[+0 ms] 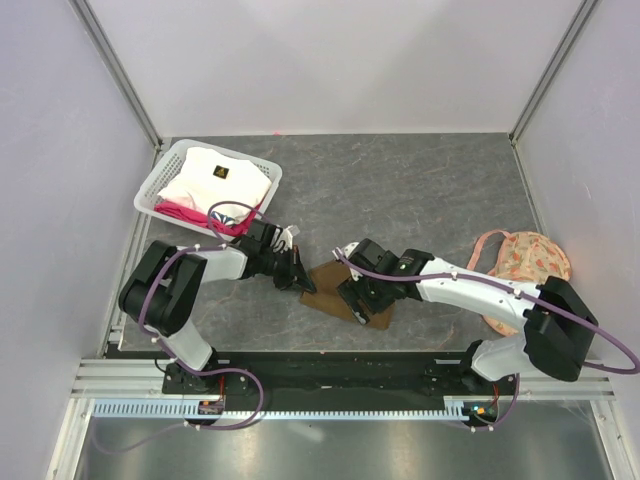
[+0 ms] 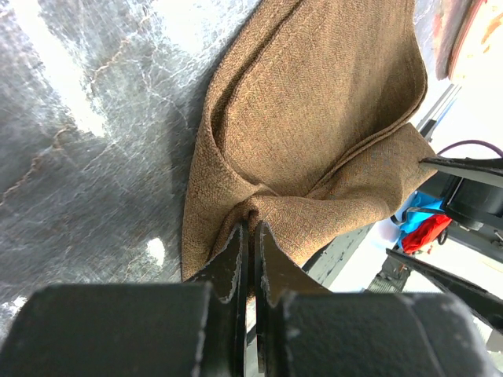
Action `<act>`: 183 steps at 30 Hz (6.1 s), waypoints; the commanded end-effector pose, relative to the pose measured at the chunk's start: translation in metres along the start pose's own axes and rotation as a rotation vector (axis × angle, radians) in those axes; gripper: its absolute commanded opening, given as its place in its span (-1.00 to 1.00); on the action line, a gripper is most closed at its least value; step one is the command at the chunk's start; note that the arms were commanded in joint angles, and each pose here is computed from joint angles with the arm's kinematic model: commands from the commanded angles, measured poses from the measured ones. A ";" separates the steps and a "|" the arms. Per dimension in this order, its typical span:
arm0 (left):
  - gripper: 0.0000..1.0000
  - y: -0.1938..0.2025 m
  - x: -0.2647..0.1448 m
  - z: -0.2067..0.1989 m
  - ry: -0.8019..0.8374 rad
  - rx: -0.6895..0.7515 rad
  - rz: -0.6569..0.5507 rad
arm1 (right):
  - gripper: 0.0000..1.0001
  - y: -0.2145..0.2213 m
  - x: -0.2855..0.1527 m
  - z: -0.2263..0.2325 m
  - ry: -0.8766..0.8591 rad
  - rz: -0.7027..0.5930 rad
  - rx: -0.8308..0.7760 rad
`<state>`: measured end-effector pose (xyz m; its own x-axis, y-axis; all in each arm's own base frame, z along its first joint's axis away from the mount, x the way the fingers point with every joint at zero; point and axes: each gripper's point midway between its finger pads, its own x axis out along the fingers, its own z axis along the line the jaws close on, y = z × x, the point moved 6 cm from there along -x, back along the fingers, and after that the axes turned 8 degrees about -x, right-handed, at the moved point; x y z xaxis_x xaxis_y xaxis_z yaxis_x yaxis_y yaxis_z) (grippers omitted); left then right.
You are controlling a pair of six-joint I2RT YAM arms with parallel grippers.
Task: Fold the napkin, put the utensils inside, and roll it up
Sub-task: Roll the napkin with the utensil
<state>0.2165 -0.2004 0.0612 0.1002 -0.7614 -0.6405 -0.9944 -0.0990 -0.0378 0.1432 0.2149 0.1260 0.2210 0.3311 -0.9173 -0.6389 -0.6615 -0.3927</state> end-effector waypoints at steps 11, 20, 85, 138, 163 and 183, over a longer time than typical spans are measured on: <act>-0.96 0.002 0.002 0.011 -0.060 0.013 0.017 | 0.60 0.023 0.025 -0.005 0.054 0.125 0.034; -0.96 0.002 0.004 0.012 -0.063 0.004 0.026 | 0.05 0.030 0.026 0.006 -0.038 0.183 0.052; -0.96 -0.006 0.015 0.021 -0.123 -0.028 0.139 | 0.34 -0.025 0.067 0.041 0.259 -0.030 -0.418; -0.59 0.001 0.002 0.014 0.013 0.081 -0.035 | 0.16 -0.012 0.081 0.004 -0.133 0.045 -0.171; -0.96 -0.002 -0.002 0.012 -0.056 0.035 0.019 | 0.47 -0.039 0.071 0.016 0.104 -0.064 -0.477; 0.43 0.001 -0.041 0.003 -0.142 0.036 -0.242 | -0.37 -0.013 0.080 0.030 -0.366 0.097 -0.296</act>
<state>0.2133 -0.1773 0.0827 0.2576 -0.6760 -0.6904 -0.9663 -0.1815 -0.1828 0.1772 0.2757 0.0747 0.0982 0.4518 -0.8867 -0.3310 -0.8255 -0.4572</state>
